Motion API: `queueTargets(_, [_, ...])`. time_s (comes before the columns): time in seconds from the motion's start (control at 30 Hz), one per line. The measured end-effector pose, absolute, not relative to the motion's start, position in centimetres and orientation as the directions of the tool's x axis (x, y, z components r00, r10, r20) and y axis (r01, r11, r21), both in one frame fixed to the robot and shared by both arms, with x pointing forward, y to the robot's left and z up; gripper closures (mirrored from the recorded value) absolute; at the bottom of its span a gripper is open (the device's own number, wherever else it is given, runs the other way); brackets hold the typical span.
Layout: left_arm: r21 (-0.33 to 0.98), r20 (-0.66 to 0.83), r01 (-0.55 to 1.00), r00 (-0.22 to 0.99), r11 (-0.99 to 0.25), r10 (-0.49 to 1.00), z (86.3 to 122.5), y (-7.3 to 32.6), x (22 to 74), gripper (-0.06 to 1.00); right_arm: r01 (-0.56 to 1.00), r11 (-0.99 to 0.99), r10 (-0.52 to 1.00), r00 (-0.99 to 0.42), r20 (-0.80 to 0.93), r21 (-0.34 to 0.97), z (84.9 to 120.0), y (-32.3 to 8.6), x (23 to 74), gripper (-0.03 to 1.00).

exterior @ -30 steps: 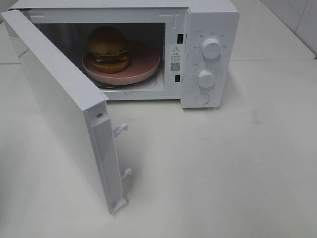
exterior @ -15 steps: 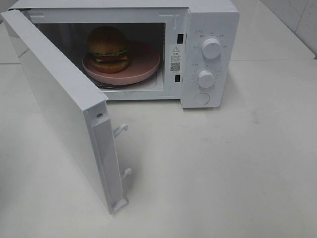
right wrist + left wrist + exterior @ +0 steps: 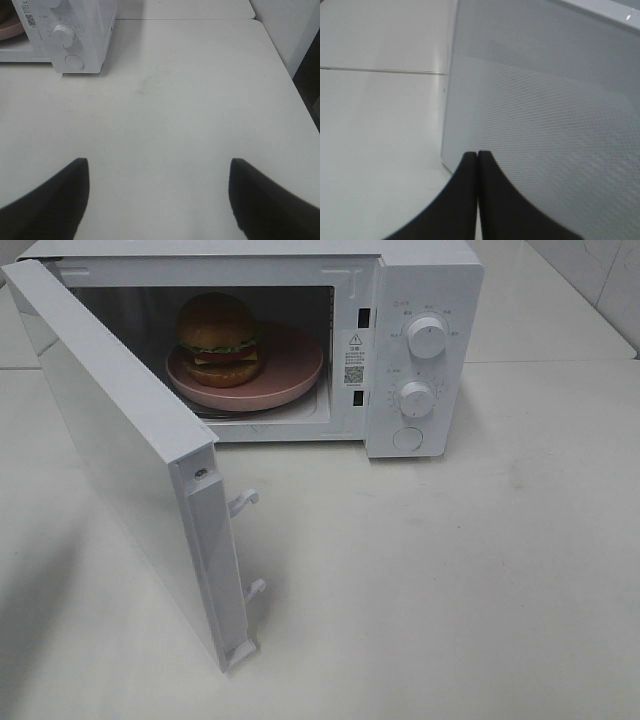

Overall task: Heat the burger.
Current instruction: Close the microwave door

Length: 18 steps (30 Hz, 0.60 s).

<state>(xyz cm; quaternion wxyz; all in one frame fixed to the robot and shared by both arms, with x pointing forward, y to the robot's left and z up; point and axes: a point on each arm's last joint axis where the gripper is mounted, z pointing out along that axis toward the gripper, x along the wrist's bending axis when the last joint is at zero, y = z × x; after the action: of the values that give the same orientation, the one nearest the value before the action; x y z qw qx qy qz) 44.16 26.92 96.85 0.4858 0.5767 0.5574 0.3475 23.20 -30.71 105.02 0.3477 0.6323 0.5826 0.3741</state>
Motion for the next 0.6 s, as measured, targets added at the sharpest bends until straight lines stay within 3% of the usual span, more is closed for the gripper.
queueTargets(0.2, [0.938,-0.162,0.337,0.216,0.082,0.963,94.8,24.6,45.2,0.94,0.477,-0.079,0.997,0.041,0.068,0.876,105.0,-30.7,23.2,0.21])
queueTargets(0.6, [0.945,-0.159,0.323,0.311,0.054,0.937,94.6,20.3,47.6,0.94,0.477,-0.079,0.997,0.041,0.068,0.876,105.0,-30.7,23.2,0.21])
